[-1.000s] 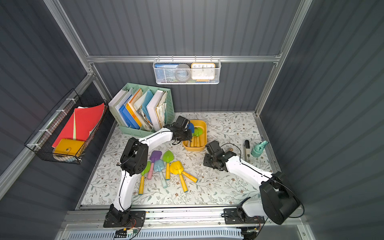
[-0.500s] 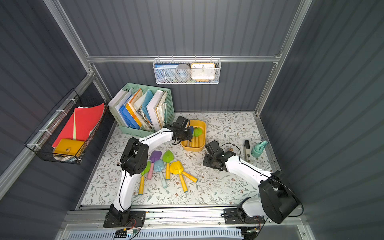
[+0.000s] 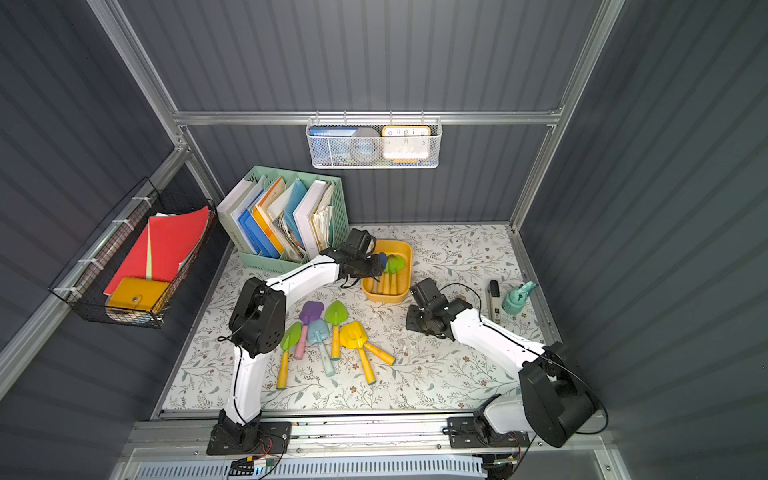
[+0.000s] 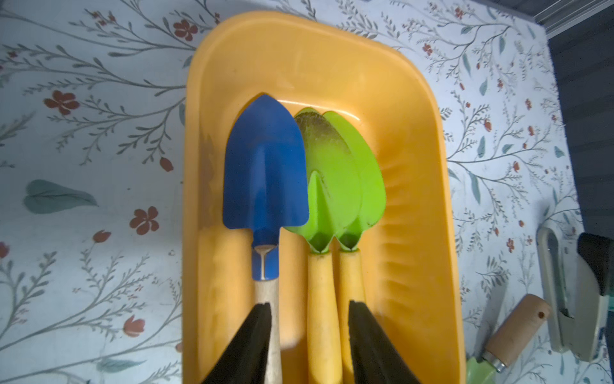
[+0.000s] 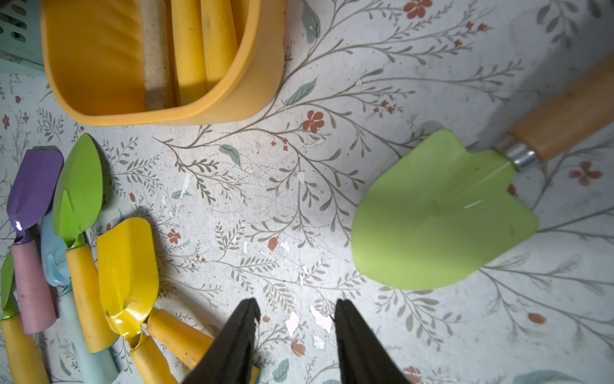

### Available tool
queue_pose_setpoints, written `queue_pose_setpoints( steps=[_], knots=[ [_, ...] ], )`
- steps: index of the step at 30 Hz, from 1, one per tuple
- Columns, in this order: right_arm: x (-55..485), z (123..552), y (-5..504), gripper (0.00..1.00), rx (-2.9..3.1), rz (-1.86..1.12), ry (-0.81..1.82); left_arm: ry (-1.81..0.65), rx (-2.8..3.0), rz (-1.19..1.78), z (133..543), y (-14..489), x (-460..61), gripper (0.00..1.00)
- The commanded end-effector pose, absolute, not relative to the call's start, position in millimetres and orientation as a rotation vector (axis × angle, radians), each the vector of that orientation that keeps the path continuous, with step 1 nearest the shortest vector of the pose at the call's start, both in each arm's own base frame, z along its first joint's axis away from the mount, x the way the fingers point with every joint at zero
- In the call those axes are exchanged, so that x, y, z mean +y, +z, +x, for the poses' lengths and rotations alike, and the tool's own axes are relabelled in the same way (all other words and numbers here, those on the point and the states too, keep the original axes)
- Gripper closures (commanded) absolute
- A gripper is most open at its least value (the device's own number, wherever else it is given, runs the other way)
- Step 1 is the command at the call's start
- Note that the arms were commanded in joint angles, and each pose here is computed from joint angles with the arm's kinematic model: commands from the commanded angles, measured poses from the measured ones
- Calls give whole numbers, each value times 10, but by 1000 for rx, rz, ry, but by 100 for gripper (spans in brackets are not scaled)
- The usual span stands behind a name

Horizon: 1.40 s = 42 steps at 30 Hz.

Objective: Put the shovel into the storage box
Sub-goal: Place the shovel in the storage box, then pick up the shovel from the center of the board.

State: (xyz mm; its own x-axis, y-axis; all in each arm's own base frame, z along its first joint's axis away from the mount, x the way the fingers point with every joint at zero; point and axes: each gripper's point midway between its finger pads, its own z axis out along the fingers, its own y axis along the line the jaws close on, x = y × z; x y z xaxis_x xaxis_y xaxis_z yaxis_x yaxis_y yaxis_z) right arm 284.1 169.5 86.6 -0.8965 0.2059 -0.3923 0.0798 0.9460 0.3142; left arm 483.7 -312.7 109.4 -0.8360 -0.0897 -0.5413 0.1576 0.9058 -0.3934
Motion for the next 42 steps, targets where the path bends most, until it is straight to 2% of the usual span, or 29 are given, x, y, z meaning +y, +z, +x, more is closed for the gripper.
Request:
queue_pose_setpoints(
  steps=[1,6,14,25,33,42],
  knots=[
    [1747,2846,1008,55,2657,142,449,-623,2431,68,4761,1427,-3091,55],
    [1677,2823,1021,48,2667,145,397,-631,2415,45,4590,1460,-2971,52],
    [1635,2802,1078,43,2653,121,380,-626,2439,16,4245,1354,-2762,45],
    [1940,2633,1148,43,2656,-29,531,-632,2421,-47,3795,1412,-2449,42],
    [2312,2455,1089,49,2677,-156,584,-630,2432,-147,3428,1293,-2181,44],
    [2655,2318,984,45,2705,-216,622,-560,2466,-207,3121,1182,-1897,43]
  ],
)
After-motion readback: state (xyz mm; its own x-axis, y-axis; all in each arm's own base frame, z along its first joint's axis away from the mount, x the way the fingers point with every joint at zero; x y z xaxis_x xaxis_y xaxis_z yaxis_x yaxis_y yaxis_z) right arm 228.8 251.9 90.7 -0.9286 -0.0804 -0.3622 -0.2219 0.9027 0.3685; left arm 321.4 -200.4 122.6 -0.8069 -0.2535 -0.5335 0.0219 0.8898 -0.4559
